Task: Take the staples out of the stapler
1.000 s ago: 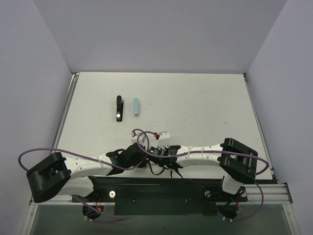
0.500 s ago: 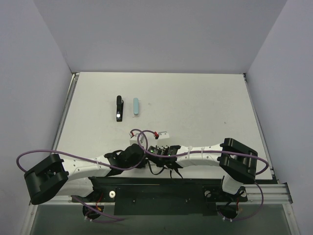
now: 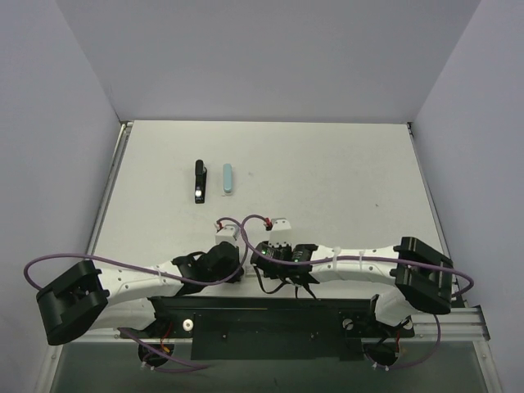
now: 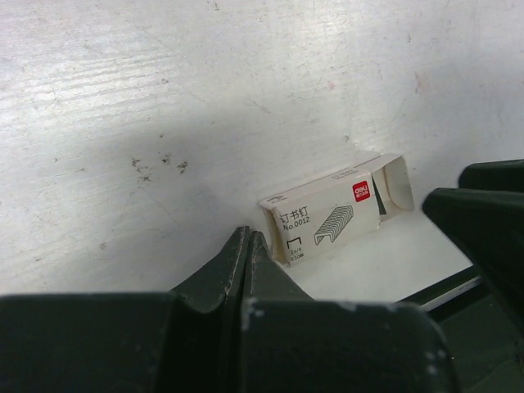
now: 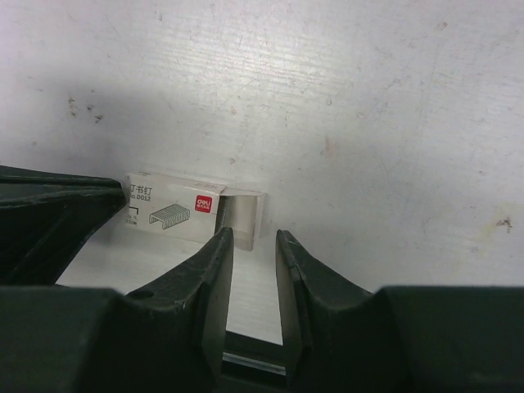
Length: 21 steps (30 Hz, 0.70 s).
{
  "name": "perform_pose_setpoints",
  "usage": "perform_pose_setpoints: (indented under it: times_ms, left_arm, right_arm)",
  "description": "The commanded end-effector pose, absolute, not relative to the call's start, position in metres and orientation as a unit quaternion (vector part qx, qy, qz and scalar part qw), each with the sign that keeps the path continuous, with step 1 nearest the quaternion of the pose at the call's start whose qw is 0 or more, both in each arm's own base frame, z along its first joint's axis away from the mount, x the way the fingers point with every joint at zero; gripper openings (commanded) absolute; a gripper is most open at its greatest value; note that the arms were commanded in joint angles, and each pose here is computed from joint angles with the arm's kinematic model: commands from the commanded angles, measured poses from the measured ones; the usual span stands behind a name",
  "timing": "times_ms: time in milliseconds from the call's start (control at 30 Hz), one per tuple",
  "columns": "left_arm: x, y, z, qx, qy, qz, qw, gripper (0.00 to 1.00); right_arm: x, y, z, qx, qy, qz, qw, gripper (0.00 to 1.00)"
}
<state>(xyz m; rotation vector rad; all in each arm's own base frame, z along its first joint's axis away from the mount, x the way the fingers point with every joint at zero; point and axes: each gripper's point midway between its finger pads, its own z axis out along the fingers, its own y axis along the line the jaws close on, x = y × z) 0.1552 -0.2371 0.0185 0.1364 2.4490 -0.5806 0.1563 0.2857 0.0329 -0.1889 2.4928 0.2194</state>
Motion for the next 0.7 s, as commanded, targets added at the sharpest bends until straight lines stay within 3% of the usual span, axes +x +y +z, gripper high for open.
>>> perform_pose_setpoints:
  times_ms: [0,100,200,267,667]
  left_arm:
    - [0.151,-0.224,0.015,0.06,0.932,-0.191,0.303,0.0]
    - [0.151,-0.221,0.016,0.059,0.932,-0.19,0.304,0.0]
    - [0.15,-0.22,0.016,0.058,0.931,-0.191,0.305,0.0]
    - [0.15,-0.22,0.016,0.059,0.931,-0.191,0.304,0.0]
    - [0.151,-0.227,0.009,0.061,0.934,-0.19,0.295,0.0]
  right_arm:
    - [0.161,0.261,0.05,-0.06,0.936,0.062,0.342,0.25]
    - [0.163,0.25,0.047,-0.05,0.937,0.054,0.342,0.29]
    - [0.162,0.245,0.041,-0.04,0.941,0.062,0.331,0.45]
    - [0.16,0.252,0.037,-0.035,0.941,0.101,0.32,0.5]
    - [0.151,0.277,0.029,-0.011,0.933,0.24,0.269,0.57]
